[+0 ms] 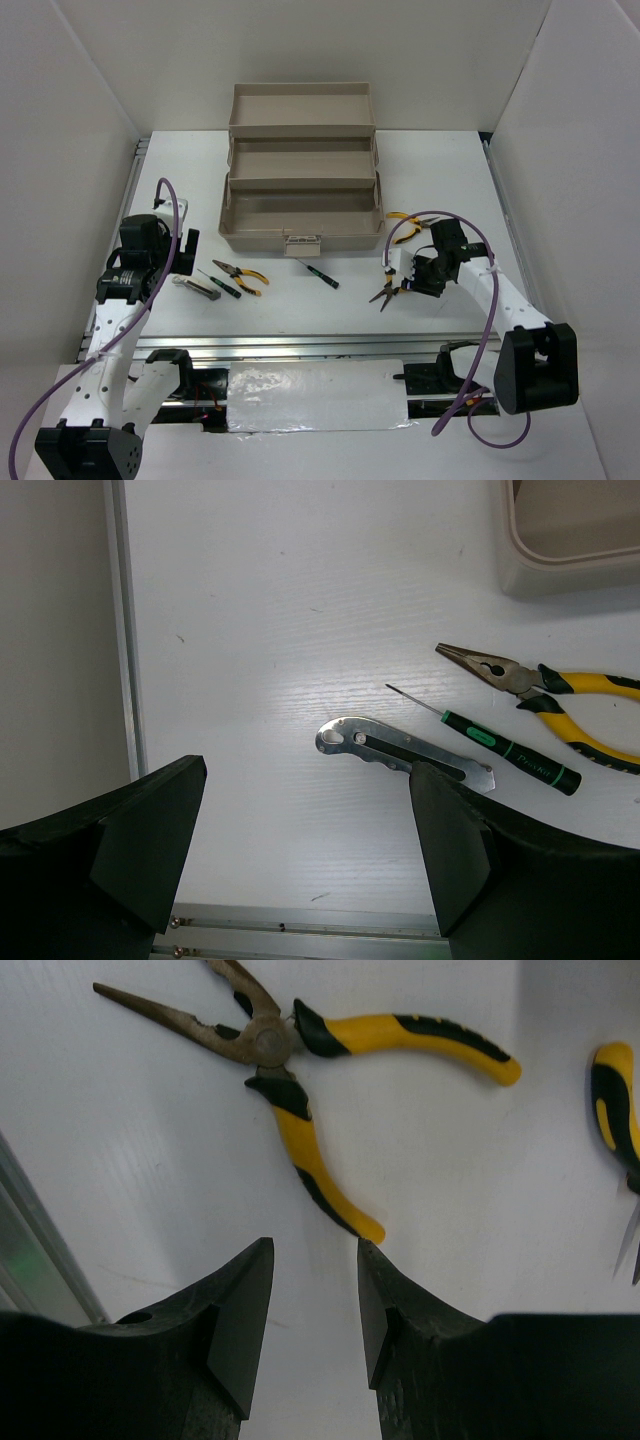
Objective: Sort the tools into containers
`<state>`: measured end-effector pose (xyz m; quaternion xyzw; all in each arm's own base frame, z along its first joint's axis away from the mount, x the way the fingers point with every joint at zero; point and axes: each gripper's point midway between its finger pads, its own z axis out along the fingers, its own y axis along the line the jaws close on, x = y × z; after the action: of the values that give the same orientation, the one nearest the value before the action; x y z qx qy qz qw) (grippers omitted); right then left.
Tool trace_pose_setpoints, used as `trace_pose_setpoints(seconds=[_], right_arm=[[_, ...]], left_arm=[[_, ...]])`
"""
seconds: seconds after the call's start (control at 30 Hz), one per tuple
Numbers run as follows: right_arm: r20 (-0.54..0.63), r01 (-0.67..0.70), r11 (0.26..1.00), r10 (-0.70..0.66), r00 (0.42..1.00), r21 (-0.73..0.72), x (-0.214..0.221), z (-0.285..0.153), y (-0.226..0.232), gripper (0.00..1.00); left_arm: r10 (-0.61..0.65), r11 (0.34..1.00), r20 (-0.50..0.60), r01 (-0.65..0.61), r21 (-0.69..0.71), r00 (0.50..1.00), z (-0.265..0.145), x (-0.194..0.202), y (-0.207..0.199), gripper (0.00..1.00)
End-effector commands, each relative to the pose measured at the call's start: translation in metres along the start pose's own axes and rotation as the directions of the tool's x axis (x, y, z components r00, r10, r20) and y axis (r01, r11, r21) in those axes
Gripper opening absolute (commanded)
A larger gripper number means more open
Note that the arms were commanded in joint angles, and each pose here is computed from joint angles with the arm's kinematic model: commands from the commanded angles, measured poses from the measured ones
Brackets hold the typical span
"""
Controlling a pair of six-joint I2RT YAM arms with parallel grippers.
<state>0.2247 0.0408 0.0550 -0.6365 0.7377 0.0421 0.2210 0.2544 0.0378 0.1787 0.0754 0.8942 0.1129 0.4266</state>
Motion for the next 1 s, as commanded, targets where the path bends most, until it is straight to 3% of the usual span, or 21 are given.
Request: trace_pose_setpoints(seconds=[0.0, 0.4, 0.63, 0.97], right_arm=[[0.045, 0.118, 0.993, -0.119, 0.992, 0.029, -0.020, 0.004, -0.024, 0.47], [0.028, 0.142, 0.982, -0.139, 0.990, -0.127, -0.015, 0.042, -0.026, 0.55], [0.011, 0.143, 0.971, -0.144, 0.990, -0.189, -0.010, 0.054, -0.016, 0.41], [-0.013, 0.192, 0.949, -0.202, 0.979, -0.249, -0.014, 0.043, 0.028, 0.13]], left_arm=[[-0.006, 1.000, 0.025, 0.005, 0.021, 1.000, 0.000, -0.007, -0.003, 0.96], [0.004, 0.999, 0.003, -0.004, 0.032, 1.000, 0.004, -0.004, -0.005, 0.95], [0.006, 1.000, -0.007, -0.006, 0.028, 1.000, 0.006, -0.002, -0.005, 0.95], [0.004, 1.000, 0.005, -0.004, 0.023, 1.000, 0.004, -0.003, -0.004, 0.94]])
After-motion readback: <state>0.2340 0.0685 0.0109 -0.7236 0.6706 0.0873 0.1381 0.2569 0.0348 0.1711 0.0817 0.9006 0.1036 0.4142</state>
